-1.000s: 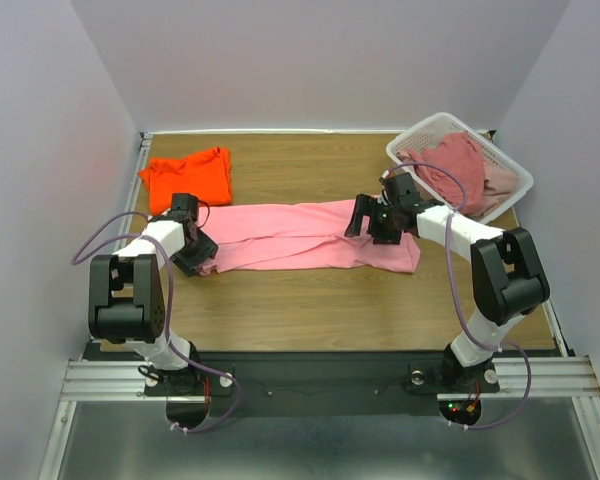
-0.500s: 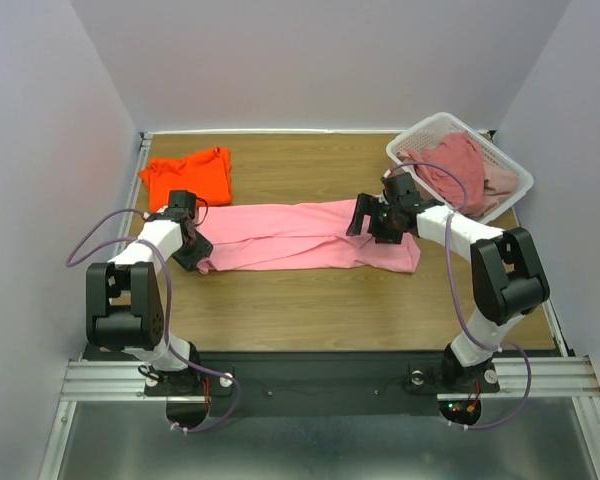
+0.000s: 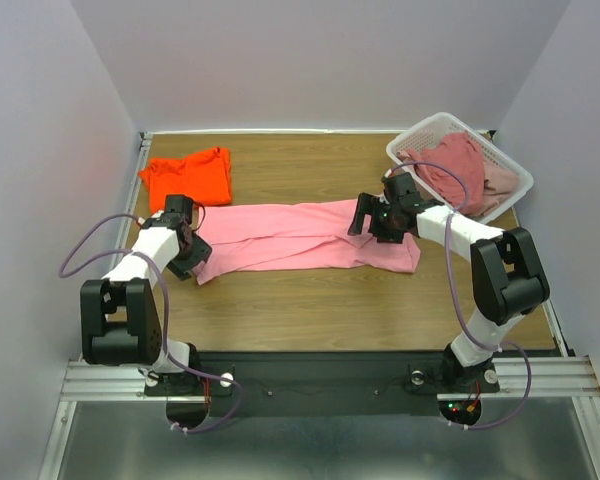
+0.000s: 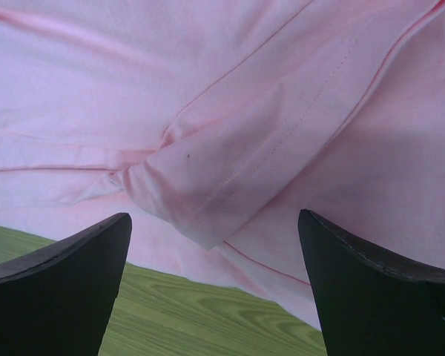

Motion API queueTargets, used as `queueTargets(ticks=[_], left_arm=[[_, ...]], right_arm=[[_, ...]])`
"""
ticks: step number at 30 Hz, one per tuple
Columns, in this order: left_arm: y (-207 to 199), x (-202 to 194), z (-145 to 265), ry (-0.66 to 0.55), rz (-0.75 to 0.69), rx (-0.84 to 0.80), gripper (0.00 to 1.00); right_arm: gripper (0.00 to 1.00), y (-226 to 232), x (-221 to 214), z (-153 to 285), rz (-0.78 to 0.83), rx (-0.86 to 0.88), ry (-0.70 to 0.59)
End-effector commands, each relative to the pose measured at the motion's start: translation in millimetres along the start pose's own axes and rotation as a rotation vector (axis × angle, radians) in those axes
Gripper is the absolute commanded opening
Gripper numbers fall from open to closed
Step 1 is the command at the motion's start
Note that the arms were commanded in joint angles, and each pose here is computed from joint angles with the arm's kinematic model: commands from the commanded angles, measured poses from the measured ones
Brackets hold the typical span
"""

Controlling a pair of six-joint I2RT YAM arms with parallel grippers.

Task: Fold and stack the t-shirts
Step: Fold the tshirt

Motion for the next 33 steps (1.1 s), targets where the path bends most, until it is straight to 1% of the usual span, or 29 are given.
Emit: queueTargets(ticks=[1, 4, 7, 10, 12, 14, 15, 16, 17, 19, 20, 21, 22, 23, 29, 31, 33], left_arm=[[7.7, -14.6, 5.3, 0.013, 0.006, -0.02, 0.65], [5.3, -22.0, 5.3, 0.026, 0.012, -0.054, 0.65], [9.6, -21.3, 2.7, 0.011, 0.038, -0.027, 0.64], [3.2, -20.1, -2.2, 0.022, 0.043, -0.046, 0.63], [-0.5, -19.2, -4.6, 0.021, 0.049, -0.058, 0.58], [-3.8, -16.3, -5.4, 0.014, 0.06, -0.071, 0.57], [-5.4, -14.4, -5.6, 0.008, 0.062, -0.078, 0.52], [-6.3, -13.3, -5.4, 0.005, 0.064, -0.079, 0.51], [-6.7, -13.9, -5.5, 0.007, 0.064, -0.081, 0.44], [-6.8, -13.7, -5.9, 0.007, 0.066, -0.082, 0.32], [-6.9, -13.6, -5.6, 0.005, 0.063, -0.082, 0.25], [-6.9, -13.8, -5.9, 0.007, 0.064, -0.081, 0.08], [-7.1, -12.3, -5.2, 0.001, 0.064, -0.081, 0.01], [-7.5, -11.1, -4.7, -0.002, 0.063, -0.082, 0.0], [-5.4, 3.6, 2.2, -0.059, 0.054, -0.063, 0.0], [-8.0, 11.2, 5.6, -0.088, 0.052, -0.072, 0.0], [-11.9, 14.8, 5.6, -0.093, 0.047, -0.084, 0.0]], right_arm=[[1.0, 11.8, 15.6, 7.3, 0.026, 0.032, -0.074], [1.0, 11.8, 15.1, 6.9, 0.026, 0.034, -0.07], [1.0, 11.6, 14.7, 6.2, 0.027, 0.033, -0.067], [1.0, 9.8, 13.5, 5.0, 0.026, 0.027, -0.064], [1.0, 9.2, 12.6, 4.4, 0.024, 0.026, -0.06], [1.0, 8.4, 12.3, 3.5, 0.023, 0.023, -0.059], [1.0, 7.8, 12.4, 3.0, 0.022, 0.02, -0.06], [1.0, 7.5, 12.6, 2.5, 0.021, 0.019, -0.061], [1.0, 7.5, 12.6, 2.2, 0.021, 0.018, -0.06], [1.0, 7.4, 13.6, 2.3, 0.023, 0.016, -0.064], [1.0, 6.6, 13.3, 1.4, 0.022, 0.012, -0.063], [1.0, 6.1, 13.2, 1.0, 0.021, 0.01, -0.063], [1.0, 5.1, 13.7, 0.4, 0.02, 0.005, -0.066], [1.0, 4.9, 14.0, 0.4, 0.017, 0.003, -0.068], [1.0, 3.4, 17.9, 0.6, 0.012, -0.014, -0.089], [1.0, 6.7, 21.9, 0.5, 0.015, -0.009, -0.096], [1.0, 9.7, 24.1, -1.3, 0.016, -0.002, -0.094]])
Point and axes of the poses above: each gripper's point midway between its finger pads, its own z axis back along the fingers, its own y axis along the line the jaws close on, x = y × z, the point moved 2 cm from there along z, back along the fingers, and after that the axes turned 13 degrees about -z, right-handed, at the moved point
